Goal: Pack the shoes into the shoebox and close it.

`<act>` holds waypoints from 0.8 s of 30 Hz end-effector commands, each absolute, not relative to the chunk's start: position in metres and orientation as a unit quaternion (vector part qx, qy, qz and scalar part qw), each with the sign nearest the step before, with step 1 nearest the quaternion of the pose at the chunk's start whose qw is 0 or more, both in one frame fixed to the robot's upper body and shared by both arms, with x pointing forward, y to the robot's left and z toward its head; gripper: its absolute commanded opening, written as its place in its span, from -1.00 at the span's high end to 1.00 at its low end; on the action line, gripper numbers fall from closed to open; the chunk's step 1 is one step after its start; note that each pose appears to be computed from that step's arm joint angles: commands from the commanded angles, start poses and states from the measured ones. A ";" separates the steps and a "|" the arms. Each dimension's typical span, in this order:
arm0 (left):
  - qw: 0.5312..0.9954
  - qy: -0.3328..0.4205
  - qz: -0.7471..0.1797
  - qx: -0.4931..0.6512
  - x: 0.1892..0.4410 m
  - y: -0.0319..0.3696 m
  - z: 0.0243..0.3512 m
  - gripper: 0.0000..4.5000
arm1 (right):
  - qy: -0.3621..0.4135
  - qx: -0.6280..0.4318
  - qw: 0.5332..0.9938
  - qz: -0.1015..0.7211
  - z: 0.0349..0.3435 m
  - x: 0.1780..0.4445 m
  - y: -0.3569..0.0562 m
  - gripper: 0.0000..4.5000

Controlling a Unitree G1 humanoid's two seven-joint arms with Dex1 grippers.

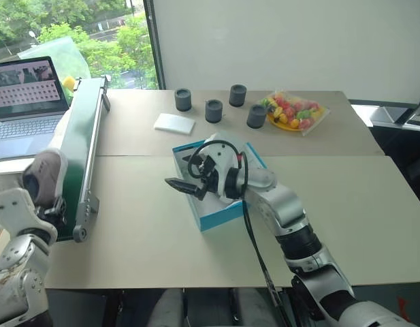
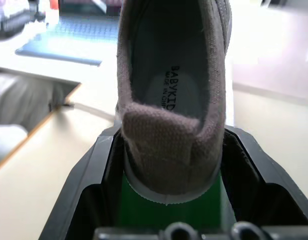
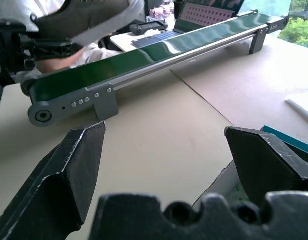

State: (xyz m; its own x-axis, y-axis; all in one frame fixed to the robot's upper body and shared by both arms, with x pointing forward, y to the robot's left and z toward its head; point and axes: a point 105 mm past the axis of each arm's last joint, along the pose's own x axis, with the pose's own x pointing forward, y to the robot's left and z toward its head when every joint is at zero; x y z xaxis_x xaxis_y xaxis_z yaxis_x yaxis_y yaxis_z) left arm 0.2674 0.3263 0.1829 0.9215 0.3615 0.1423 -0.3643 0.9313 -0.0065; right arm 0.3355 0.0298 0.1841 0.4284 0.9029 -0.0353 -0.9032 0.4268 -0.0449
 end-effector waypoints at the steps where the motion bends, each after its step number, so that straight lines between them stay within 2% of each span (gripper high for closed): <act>1: 0.986 -0.129 0.104 0.023 0.275 0.275 0.206 -0.03 | 0.056 0.086 0.857 0.505 0.197 0.352 0.027 -1.00; 4: 0.993 -0.114 0.013 -0.007 0.284 0.227 0.197 -0.03 | 0.120 0.193 0.831 0.507 0.201 0.354 0.031 -1.00; 6: 0.993 -0.098 -0.058 -0.039 0.286 0.188 0.188 -0.03 | 0.170 0.271 0.789 0.525 0.205 0.350 0.035 -1.00; 8: 0.990 -0.087 -0.093 -0.055 0.284 0.166 0.183 -0.03 | 0.188 0.310 0.759 0.540 0.212 0.346 0.037 -1.00; 10: 0.987 -0.082 -0.120 -0.064 0.284 0.151 0.181 -0.03 | 0.189 0.339 0.752 0.532 0.218 0.350 0.035 -1.00; 16: 0.979 -0.072 -0.175 -0.078 0.281 0.125 0.181 -0.03 | 0.183 0.358 0.767 0.501 0.222 0.361 0.030 -1.00; 23: 0.978 -0.061 -0.186 -0.073 0.280 0.124 0.179 -0.03 | 0.169 0.376 0.764 0.496 0.230 0.363 0.026 -1.00; 24: 0.978 -0.061 -0.186 -0.072 0.280 0.125 0.179 -0.03 | 0.168 0.377 0.765 0.495 0.230 0.363 0.026 -0.89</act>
State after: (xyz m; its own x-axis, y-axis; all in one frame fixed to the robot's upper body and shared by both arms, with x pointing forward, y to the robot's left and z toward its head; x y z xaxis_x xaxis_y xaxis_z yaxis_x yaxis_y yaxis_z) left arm 0.2863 0.1308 0.1565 0.9449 -0.3219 0.0599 0.3273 0.9336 -0.1459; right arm 0.3684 0.0121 0.2042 0.4826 0.8755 0.0237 -0.5775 0.2977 0.7601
